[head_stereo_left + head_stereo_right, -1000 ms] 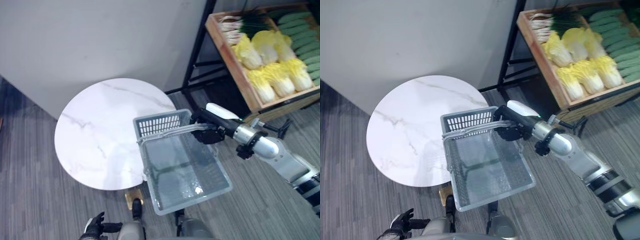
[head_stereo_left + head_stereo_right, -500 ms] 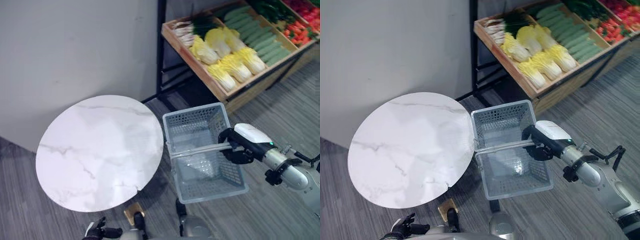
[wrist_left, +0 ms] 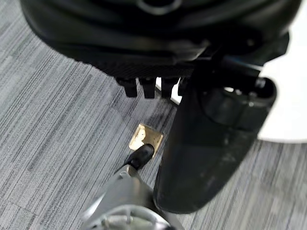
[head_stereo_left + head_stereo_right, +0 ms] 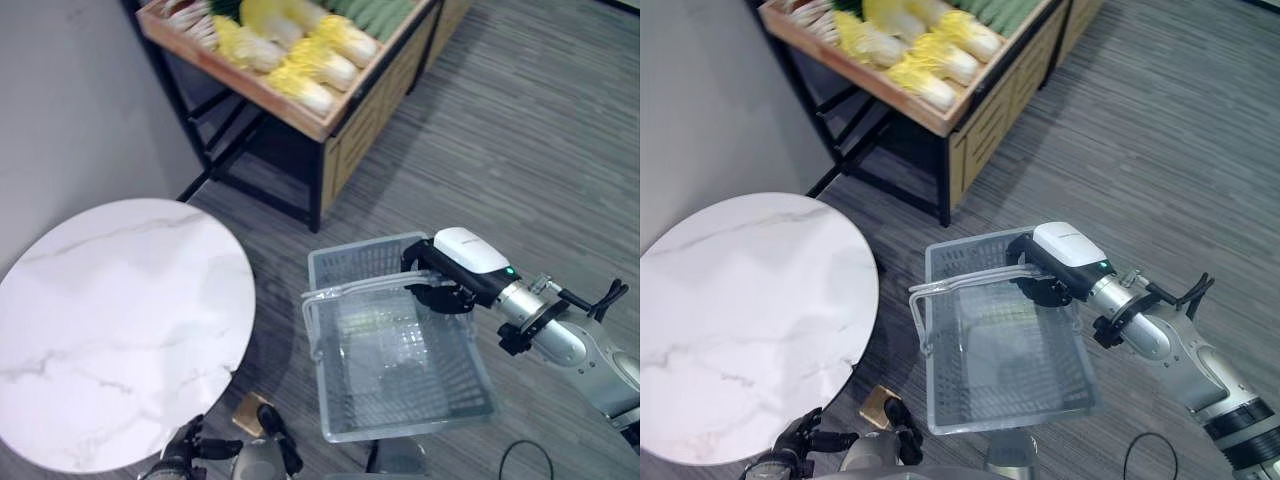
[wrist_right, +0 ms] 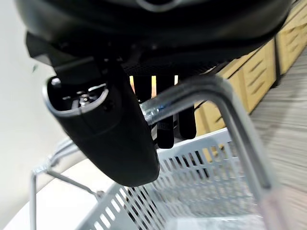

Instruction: Get the vegetables into the basket

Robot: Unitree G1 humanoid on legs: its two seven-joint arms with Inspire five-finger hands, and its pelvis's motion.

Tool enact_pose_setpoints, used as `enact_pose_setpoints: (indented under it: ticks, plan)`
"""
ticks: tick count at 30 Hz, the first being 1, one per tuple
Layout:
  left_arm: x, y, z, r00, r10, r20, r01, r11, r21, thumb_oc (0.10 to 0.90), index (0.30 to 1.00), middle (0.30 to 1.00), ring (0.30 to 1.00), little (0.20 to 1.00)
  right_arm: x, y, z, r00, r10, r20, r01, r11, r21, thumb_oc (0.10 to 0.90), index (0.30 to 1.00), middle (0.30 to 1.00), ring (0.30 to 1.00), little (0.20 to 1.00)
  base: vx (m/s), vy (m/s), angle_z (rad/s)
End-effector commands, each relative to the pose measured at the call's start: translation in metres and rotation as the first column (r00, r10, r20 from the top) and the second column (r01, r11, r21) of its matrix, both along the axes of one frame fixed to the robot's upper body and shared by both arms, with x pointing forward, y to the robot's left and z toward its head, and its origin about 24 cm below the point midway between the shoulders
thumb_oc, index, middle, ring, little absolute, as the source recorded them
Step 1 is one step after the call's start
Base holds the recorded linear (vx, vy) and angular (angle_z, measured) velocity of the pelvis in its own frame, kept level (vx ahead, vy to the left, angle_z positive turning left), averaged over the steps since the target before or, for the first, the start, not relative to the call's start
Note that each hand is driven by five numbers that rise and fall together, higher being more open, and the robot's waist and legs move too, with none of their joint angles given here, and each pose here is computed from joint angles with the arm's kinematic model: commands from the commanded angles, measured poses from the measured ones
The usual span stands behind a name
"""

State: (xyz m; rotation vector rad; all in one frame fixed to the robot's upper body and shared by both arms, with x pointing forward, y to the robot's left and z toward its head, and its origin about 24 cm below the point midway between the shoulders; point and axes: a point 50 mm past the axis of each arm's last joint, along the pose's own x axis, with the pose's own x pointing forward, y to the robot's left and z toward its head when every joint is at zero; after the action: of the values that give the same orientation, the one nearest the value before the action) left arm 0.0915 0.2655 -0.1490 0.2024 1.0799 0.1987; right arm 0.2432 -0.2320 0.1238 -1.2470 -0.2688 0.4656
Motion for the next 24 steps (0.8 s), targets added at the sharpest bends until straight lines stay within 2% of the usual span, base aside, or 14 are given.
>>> enact_pose_setpoints:
  ticks: [1,9,13,16,24]
  plan:
    - [-0.006,0.004,-0.001,0.998,-0.046,-0.033,0.046,0.999,0.012,0.900,1.000,1.000,1.000,1.000,0.004,0.009,0.070,0.936,0.040,0.349,-0.092,0.987,0.133,0.400,0.300,0.300,0.300,0.300,0.03,-0.192,-0.02]
    - [0.010,-0.013,-0.002,0.996,-0.089,0.010,0.090,0.996,-0.013,0.900,1.000,1.000,1.000,1.000,-0.008,-0.016,0.068,0.938,-0.049,0.343,0.012,0.994,0.110,0.400,0.300,0.300,0.300,0.300,0.01,-0.136,-0.12]
    - [0.022,-0.014,0.002,0.994,-0.095,0.058,0.095,0.995,-0.001,0.900,1.000,1.000,1.000,1.000,-0.016,-0.033,0.065,0.933,-0.121,0.340,0.088,0.990,0.111,0.400,0.300,0.300,0.300,0.300,0.04,-0.203,0.03]
    - [0.032,-0.011,0.009,0.989,-0.075,0.124,0.074,0.997,0.010,0.900,1.000,1.000,1.000,1.000,-0.016,-0.035,0.068,0.928,-0.123,0.352,0.090,0.990,0.110,0.400,0.300,0.300,0.300,0.300,-0.02,-0.250,-0.16]
    - [0.032,-0.015,0.009,0.984,-0.088,0.154,0.087,0.996,0.010,0.900,1.000,1.000,1.000,1.000,-0.014,-0.045,0.071,0.918,-0.146,0.370,0.122,0.989,0.086,0.400,0.300,0.300,0.300,0.300,0.16,0.038,-0.63]
